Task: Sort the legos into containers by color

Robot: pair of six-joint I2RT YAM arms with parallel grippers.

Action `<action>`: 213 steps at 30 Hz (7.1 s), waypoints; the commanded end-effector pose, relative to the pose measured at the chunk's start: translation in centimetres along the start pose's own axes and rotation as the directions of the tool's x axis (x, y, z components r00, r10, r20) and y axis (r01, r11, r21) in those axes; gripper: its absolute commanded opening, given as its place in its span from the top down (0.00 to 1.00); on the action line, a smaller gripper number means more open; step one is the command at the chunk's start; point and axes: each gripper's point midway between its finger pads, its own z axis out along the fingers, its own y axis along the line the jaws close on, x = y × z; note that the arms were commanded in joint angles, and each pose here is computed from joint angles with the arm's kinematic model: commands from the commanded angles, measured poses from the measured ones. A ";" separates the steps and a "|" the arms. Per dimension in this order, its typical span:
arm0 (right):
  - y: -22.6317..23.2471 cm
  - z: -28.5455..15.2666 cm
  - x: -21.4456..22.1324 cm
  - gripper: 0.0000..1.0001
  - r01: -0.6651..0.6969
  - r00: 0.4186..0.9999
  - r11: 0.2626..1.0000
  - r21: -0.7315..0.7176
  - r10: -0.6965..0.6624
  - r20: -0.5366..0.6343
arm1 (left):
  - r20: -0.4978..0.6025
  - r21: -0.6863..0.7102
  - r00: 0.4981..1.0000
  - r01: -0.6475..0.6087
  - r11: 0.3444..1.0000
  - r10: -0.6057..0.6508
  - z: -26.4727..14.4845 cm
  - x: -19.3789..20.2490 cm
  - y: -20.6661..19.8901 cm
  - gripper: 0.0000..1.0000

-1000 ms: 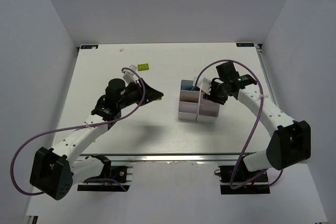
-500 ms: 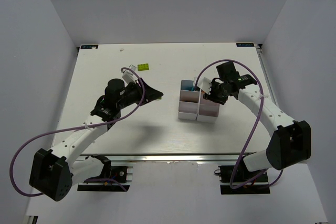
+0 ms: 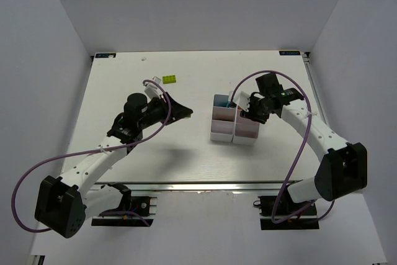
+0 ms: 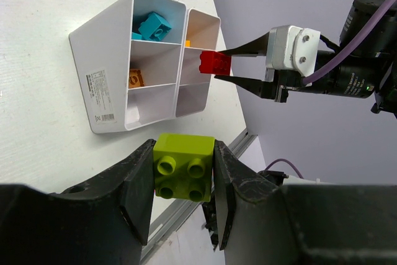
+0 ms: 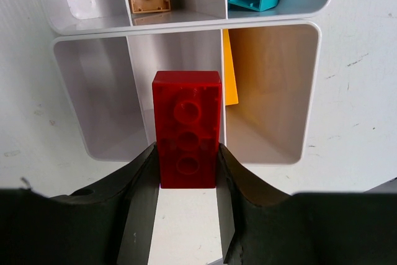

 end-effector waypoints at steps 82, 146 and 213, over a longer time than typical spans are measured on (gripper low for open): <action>-8.4 -9.5 -7.8 0.10 -0.518 0.705 0.855 0.031 0.406 0.582 | -0.034 -0.310 0.877 0.446 0.840 -0.478 7.8 4.0 -3.3 0.84; -5.8 -9.1 -6.1 0.11 -0.558 0.674 0.830 -0.005 0.457 0.580 | -0.048 -0.454 0.858 0.437 0.776 -0.511 12.5 8.7 -0.2 0.65; -2.9 -7.7 -5.3 0.11 -0.509 0.711 0.858 -0.066 0.463 0.529 | -0.040 -0.509 0.885 0.382 0.771 -0.465 13.1 9.1 1.1 0.56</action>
